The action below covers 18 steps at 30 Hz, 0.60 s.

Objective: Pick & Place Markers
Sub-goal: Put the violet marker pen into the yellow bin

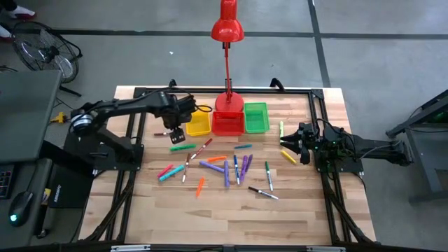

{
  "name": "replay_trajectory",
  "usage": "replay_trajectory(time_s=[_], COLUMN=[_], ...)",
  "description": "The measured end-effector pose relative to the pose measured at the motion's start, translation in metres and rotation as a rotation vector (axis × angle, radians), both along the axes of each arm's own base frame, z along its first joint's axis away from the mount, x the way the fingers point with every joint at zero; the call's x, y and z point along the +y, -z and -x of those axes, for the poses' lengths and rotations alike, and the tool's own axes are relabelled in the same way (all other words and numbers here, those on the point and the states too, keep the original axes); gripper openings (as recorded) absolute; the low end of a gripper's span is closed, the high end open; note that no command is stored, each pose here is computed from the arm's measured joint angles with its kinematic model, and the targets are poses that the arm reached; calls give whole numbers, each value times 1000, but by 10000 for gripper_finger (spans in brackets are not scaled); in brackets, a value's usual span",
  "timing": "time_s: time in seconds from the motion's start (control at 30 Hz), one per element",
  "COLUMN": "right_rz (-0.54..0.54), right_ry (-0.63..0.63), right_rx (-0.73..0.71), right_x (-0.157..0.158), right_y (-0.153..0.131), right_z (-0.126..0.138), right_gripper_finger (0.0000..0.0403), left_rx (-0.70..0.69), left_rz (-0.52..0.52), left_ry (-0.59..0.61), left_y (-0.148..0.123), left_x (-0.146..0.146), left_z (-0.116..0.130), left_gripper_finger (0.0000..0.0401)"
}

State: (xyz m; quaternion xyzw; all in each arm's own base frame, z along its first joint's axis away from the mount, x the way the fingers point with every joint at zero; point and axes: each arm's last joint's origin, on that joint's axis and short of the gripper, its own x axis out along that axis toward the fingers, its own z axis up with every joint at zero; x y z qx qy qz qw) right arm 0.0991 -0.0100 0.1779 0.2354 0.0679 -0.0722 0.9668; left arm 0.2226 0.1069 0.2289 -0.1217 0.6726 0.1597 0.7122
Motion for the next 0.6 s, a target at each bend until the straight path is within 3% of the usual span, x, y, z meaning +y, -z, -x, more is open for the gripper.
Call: replay_trajectory(time_s=[0.2, 0.43, 0.6], right_rz=[0, 0, 0], right_ry=[-1, -1, 0], right_rx=[0, 0, 0], right_x=[0, 0, 0], right_y=[0, 0, 0], right_z=[0, 0, 0], right_gripper_finger=[124, 124, 124], left_rx=[91, 202, 236], left_rz=[72, 79, 64], left_ry=[-40, 95, 116], left_y=[25, 48, 60], left_x=[17, 24, 25], left_z=[-4, -10, -16], left_gripper_finger=[238, 238, 238])
